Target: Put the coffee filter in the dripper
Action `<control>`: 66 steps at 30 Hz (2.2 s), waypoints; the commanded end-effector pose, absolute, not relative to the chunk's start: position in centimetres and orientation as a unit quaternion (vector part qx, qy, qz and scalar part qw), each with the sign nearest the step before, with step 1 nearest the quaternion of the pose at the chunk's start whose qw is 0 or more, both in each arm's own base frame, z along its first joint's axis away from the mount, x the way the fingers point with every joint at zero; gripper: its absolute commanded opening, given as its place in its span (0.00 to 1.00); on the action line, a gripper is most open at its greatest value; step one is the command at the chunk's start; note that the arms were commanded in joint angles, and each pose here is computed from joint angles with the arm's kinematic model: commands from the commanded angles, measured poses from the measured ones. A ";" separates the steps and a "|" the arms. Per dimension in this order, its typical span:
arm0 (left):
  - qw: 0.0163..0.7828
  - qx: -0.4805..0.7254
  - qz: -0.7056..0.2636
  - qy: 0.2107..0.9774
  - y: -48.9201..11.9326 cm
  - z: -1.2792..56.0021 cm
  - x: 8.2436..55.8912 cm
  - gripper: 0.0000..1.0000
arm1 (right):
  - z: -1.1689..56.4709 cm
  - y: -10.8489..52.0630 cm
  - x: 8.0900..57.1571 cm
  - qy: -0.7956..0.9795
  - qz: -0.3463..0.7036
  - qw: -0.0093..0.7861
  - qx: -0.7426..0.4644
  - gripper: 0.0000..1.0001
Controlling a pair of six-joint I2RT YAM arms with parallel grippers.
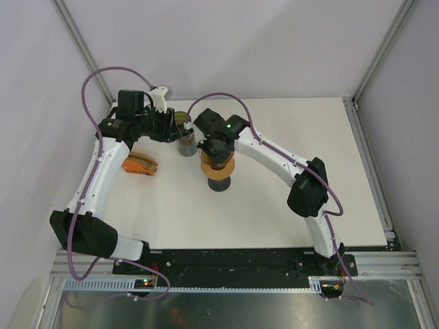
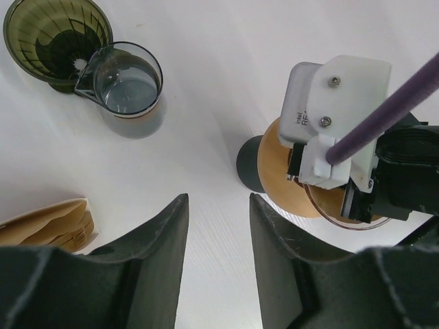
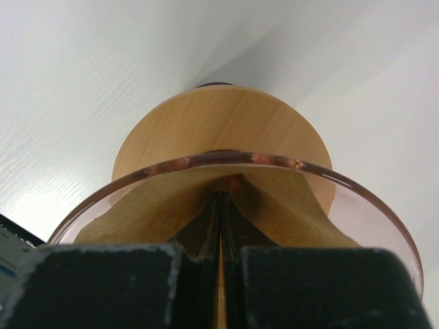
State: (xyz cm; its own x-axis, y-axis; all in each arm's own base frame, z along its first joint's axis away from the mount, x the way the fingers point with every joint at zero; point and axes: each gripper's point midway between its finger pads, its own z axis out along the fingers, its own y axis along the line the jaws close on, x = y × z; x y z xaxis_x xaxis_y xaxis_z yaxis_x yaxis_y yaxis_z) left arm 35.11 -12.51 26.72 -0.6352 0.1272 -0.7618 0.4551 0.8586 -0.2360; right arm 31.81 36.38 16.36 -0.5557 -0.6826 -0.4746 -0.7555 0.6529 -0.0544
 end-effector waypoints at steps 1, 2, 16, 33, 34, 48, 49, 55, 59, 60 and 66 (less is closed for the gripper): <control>0.402 0.174 -0.220 0.872 -12.8 27.2 34.9 0.46 | 18.3 37.2 31.9 0.868 0.106 0.252 -0.414 0.00; 0.401 0.174 -0.221 0.872 -12.8 27.2 34.9 0.46 | 19.0 37.3 32.0 0.866 0.110 0.260 -0.413 0.00; 0.403 0.175 -0.224 0.870 -12.9 27.4 34.9 0.46 | 23.5 37.6 32.0 0.844 0.139 0.312 -0.413 0.02; 0.395 0.184 -0.248 0.865 -14.1 27.6 34.0 0.47 | 27.2 37.1 32.5 0.834 0.139 0.352 -0.402 0.27; 0.393 0.189 -0.252 0.864 -14.6 27.6 33.7 0.47 | 27.8 37.0 32.4 0.832 0.142 0.359 -0.398 0.28; 0.375 0.238 -0.272 0.854 -18.6 27.3 31.6 0.60 | 30.2 32.6 34.2 0.845 0.133 0.412 -0.313 0.55; 0.370 0.240 -0.272 0.855 -18.8 27.0 31.7 0.60 | 30.1 32.0 34.5 0.848 0.134 0.412 -0.306 0.57; 0.349 0.248 -0.273 0.861 -19.9 25.6 32.0 0.60 | 27.5 31.2 35.0 0.861 0.174 0.381 -0.287 0.58; 0.341 0.247 -0.269 0.866 -20.1 24.9 32.3 0.58 | 26.3 31.6 35.1 0.861 0.191 0.373 -0.287 0.57; 0.337 0.247 -0.269 0.868 -20.1 24.6 32.4 0.57 | 26.0 31.5 35.2 0.863 0.191 0.370 -0.286 0.57; 0.320 0.247 -0.266 0.875 -20.3 23.1 32.4 0.56 | 24.2 31.3 35.3 0.871 0.187 0.354 -0.285 0.55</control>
